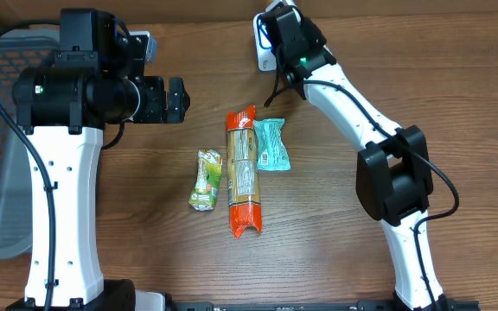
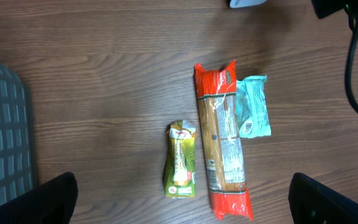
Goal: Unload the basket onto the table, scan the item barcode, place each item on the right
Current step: 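Lift the tube and bring it to the white barcode scanner, then carry the white tube right and lay it at the table's right edge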
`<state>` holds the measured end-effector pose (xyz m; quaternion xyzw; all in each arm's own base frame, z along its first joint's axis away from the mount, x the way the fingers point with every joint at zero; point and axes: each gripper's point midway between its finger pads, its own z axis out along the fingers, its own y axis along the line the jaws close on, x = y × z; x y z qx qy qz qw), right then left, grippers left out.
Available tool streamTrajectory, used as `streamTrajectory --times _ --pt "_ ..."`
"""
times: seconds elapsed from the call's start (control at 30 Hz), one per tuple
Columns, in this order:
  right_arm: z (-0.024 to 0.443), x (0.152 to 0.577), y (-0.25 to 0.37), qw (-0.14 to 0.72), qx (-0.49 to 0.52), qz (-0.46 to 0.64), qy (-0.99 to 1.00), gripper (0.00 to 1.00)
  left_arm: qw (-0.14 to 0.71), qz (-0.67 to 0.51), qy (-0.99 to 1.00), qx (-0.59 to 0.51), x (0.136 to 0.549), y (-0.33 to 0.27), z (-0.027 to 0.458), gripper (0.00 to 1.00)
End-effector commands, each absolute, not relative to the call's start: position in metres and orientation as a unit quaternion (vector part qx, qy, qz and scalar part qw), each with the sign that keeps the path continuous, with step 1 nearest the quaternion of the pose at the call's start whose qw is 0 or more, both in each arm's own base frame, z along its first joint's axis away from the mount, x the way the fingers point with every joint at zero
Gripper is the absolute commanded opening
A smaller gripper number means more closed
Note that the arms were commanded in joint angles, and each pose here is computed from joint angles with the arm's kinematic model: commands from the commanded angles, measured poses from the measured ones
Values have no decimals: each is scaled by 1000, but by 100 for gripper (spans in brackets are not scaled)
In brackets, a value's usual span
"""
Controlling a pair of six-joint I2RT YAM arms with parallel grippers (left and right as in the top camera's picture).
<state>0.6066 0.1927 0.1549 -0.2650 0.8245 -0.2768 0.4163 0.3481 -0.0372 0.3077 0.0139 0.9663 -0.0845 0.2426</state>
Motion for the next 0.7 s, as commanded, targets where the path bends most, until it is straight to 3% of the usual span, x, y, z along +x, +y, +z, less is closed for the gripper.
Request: streamTrajectory --times 0.0,0.67 --pt "172 616 181 409 -293 -354 789 4 246 -80 966 23 349 -36 308 100" --pt "165 619 204 414 -333 -368 764 4 246 -80 966 23 349 -36 308 99"
